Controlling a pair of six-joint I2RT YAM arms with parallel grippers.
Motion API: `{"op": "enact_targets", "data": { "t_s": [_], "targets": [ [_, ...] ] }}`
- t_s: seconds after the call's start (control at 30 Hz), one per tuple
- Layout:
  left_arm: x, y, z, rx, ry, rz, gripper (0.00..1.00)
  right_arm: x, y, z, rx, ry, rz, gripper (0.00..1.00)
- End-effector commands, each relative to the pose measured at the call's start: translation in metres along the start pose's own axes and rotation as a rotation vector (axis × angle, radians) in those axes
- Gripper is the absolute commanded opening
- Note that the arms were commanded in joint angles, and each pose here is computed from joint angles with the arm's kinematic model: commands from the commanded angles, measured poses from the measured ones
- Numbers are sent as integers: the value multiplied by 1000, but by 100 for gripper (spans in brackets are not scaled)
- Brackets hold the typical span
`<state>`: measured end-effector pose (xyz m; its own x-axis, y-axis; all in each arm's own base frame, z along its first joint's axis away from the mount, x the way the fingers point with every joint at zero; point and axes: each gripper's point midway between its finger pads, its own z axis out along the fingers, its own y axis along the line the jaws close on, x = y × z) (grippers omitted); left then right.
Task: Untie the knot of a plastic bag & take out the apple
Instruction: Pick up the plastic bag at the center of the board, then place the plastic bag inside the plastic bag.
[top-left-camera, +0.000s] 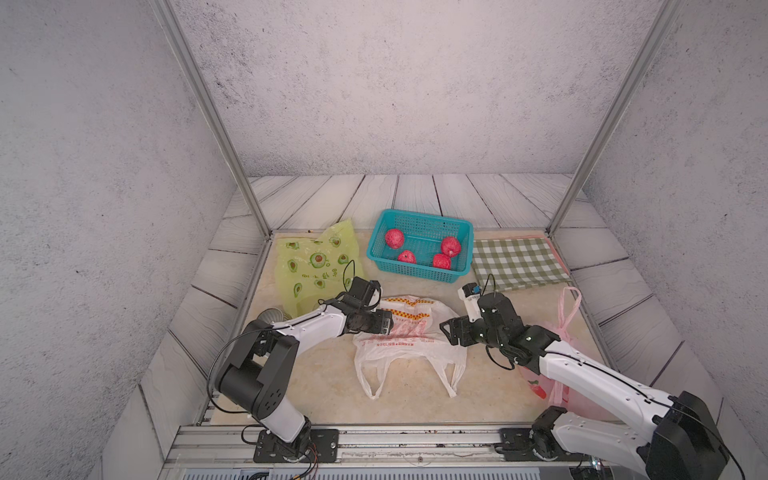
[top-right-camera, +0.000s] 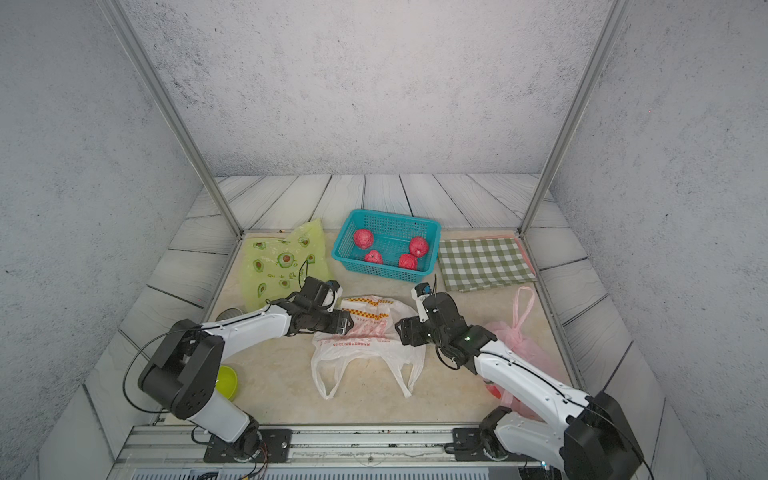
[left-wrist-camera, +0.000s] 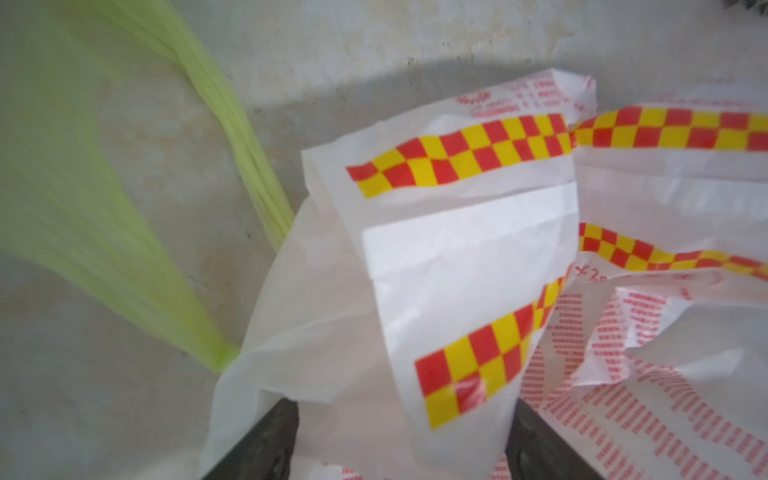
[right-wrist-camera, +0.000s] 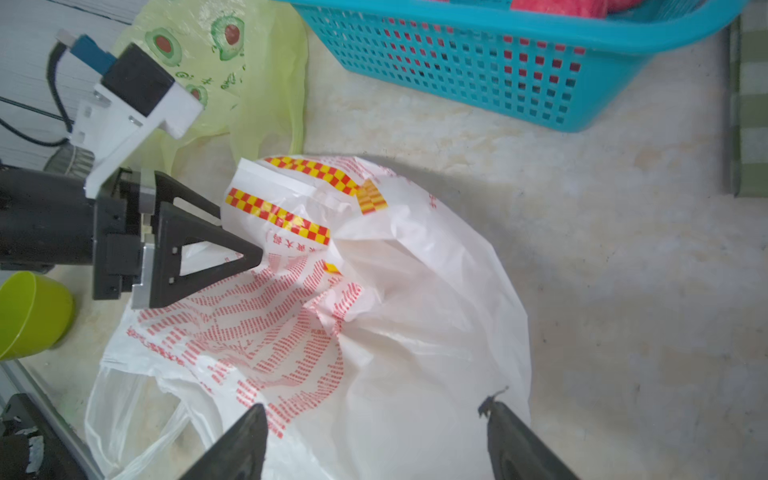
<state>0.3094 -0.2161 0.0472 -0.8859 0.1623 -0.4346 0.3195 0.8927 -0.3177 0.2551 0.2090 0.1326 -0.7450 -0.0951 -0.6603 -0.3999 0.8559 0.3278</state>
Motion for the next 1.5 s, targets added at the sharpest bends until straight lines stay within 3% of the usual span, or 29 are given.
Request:
{"op": "enact_targets", "data": {
  "t_s": [0.0, 0.07, 0.1, 0.13, 0.2, 0.37, 0.57, 0.77, 0.93, 1.03, 1.23, 1.47],
  "targets": [
    [-9, -11, 1, 44, -17, 28, 79, 9, -8, 2, 24, 12, -5, 83],
    [-9, -16, 4, 74, -13, 25, 69, 12, -8, 2, 23, 15, -4, 82],
    [-9, -19, 5, 87, -8, 26, 58, 12, -9, 2, 24, 13, -3, 82],
    [-8, -19, 6, 91, -2, 25, 41, 13, -9, 1, 25, 9, -3, 82],
    [-8, -19, 6, 86, 3, 27, 0, 13, -11, -2, 32, -1, -6, 82],
    [-19, -17, -19, 35, -42, 59, 0, 12, -16, -13, 62, -21, -26, 81],
    [-79, -29, -102, -66, -221, 198, 0, 9, -17, -22, 69, -44, -35, 81],
    [-131, -1, -169, -317, -304, 278, 0, 7, -15, -25, 64, -51, -37, 81],
    [-171, 57, -214, -383, -387, 126, 0, 7, -16, -27, 69, -51, -46, 81],
    [-177, 111, -225, -484, -361, 52, 0, 7, -16, -27, 70, -46, -51, 81],
    [-172, 194, -217, -608, -272, -39, 0, 11, -18, -22, 76, -30, -45, 81],
    [-168, 258, -210, -747, -249, -213, 0, 12, -20, -25, 87, -31, -40, 81]
  ]
}}
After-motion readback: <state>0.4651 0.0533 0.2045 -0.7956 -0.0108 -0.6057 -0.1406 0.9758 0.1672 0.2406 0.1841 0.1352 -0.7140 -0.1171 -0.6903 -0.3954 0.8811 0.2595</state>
